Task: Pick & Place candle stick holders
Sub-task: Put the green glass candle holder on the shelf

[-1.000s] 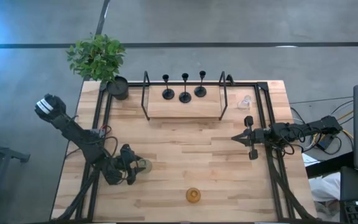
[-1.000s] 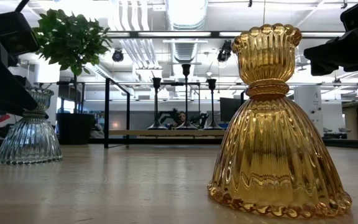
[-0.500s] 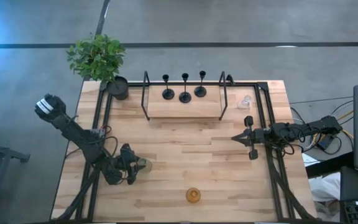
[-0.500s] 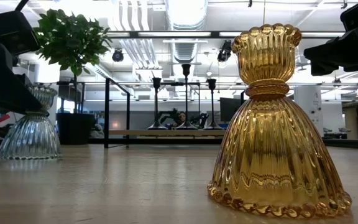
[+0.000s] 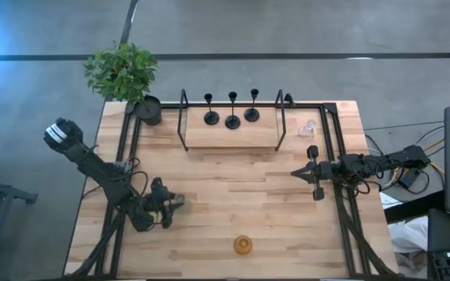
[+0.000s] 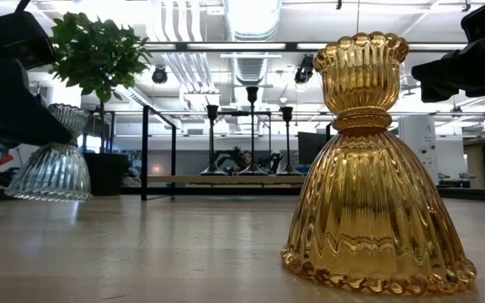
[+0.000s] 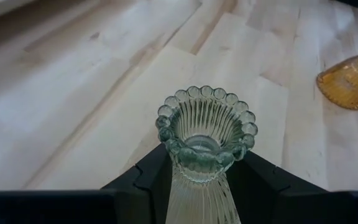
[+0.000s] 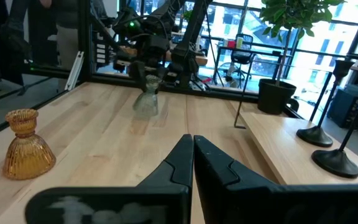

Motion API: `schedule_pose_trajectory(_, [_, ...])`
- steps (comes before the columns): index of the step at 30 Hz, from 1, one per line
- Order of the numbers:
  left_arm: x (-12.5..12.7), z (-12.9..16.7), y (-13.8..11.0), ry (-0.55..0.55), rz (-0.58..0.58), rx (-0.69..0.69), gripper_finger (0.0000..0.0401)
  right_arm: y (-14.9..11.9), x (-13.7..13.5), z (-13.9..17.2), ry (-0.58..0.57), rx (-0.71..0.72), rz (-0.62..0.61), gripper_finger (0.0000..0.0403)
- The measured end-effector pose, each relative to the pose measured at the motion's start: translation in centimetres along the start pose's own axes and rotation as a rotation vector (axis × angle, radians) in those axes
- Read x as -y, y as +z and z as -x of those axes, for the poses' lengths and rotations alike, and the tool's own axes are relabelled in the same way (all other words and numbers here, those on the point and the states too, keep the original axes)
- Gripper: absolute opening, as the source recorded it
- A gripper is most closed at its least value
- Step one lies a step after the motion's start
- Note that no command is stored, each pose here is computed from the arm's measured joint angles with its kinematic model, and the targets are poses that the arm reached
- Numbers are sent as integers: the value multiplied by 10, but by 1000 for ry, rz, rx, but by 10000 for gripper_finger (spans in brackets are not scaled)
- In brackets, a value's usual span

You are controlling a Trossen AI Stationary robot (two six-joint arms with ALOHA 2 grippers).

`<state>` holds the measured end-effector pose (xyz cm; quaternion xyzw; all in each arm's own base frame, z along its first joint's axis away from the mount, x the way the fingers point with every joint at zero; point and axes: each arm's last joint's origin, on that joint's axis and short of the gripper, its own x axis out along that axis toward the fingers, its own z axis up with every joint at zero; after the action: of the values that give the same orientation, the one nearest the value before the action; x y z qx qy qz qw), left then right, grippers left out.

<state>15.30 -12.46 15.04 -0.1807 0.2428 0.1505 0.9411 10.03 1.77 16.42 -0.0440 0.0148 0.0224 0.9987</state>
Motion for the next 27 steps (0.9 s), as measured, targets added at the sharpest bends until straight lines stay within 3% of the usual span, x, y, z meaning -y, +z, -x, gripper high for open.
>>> schedule_pose_trajectory(16, [-14, -4, -7, 75, 2, 76, 141, 0, 0, 0, 0, 0, 0, 8])
schedule_pose_trajectory(27, [-23, -14, 4, 172, -101, 120, 141, 0, 0, 0, 0, 0, -1, 8])
